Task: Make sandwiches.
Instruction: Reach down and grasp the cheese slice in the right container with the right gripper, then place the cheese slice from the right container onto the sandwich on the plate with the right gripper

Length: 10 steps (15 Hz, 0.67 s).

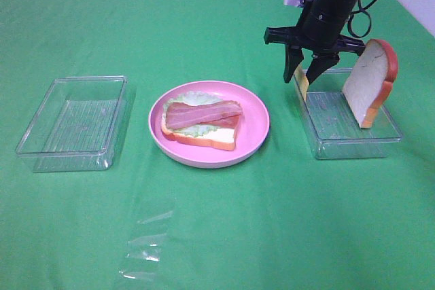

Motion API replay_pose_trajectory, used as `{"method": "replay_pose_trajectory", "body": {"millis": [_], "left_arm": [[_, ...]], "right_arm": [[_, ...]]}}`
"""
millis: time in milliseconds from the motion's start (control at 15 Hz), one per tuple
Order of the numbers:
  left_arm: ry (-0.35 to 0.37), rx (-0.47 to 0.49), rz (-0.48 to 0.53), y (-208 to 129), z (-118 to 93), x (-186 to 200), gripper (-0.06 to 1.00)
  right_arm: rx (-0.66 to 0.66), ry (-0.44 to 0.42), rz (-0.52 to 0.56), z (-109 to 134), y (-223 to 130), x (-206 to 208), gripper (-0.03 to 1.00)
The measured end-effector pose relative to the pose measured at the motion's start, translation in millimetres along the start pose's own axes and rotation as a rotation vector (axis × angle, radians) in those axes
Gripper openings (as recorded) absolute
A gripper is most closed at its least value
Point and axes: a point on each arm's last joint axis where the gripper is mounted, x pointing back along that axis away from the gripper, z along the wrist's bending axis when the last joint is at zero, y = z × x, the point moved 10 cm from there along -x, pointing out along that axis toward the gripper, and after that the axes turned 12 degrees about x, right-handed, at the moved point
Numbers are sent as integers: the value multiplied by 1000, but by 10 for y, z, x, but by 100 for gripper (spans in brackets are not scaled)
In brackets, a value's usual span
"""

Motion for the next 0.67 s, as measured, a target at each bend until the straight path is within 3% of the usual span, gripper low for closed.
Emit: {"method": "replay_pose_trajectory", "body": {"millis": [400,667], "left_arm": [[0,0,0,0,0,0,99],[0,0,0,0,0,0,99]], "right_arm": [[13,-54,26,-103,-48,3,2],[16,-60,33,-109,-71,42,2]]}}
